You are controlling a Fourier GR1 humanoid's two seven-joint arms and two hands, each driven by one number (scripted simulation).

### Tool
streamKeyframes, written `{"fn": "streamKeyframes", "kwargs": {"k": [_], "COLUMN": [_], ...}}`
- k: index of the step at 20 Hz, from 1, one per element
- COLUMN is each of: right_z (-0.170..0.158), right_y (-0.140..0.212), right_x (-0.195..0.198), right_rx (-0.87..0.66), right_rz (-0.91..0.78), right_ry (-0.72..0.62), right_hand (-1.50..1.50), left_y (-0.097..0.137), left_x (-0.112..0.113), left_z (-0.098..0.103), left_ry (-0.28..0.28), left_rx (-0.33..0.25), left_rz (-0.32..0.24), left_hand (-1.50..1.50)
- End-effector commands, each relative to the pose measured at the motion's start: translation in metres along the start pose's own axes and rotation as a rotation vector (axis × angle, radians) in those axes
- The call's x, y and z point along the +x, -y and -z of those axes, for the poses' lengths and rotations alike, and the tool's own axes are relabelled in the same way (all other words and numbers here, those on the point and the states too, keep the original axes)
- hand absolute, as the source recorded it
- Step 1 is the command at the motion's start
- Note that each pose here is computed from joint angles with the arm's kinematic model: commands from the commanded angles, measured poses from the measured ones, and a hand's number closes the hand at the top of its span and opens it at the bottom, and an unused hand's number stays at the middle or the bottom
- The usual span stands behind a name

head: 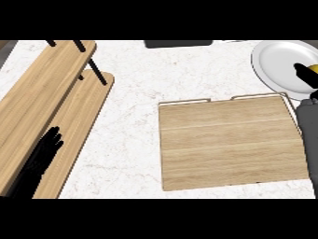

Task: Pick the lemon from the tray and place it in the plate

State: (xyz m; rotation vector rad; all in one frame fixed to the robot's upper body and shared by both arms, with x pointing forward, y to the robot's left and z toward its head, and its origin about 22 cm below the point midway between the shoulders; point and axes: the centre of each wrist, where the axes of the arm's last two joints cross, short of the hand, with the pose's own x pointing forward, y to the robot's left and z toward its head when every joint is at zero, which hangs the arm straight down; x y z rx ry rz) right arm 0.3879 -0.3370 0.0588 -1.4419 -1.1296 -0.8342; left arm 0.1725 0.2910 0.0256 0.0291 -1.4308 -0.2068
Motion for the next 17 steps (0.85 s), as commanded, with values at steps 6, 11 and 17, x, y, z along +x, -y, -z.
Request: {"fn": "streamKeyframes", "kwargs": {"k": [6,11,17], "right_z": [-0.046,-0.067,-0.08], "right_y": [0.014,0.023,0.032], "right_x": [-0.042,-0.066,-0.081], "right_rx": [0.178,0.222,0.223], "right_rz": [-0.013,-0.038,-0.039], "right_ry": [0.015,0.005,0.01], "right_hand": [-1.5,-1.5,-1.5], "left_y": [0.026,0.031,0.024], "left_x": [-0.035,-0.034,-0.038], "left_z": [0.012,0.01,0.013], "left_ry": [-0.22,-0.213,-0.233], "left_rx": [0.095,0.093,0.099], "left_rz": [-0.164,-0.178,-0.168], "left_hand": [0.0,0.0,0.0]}}
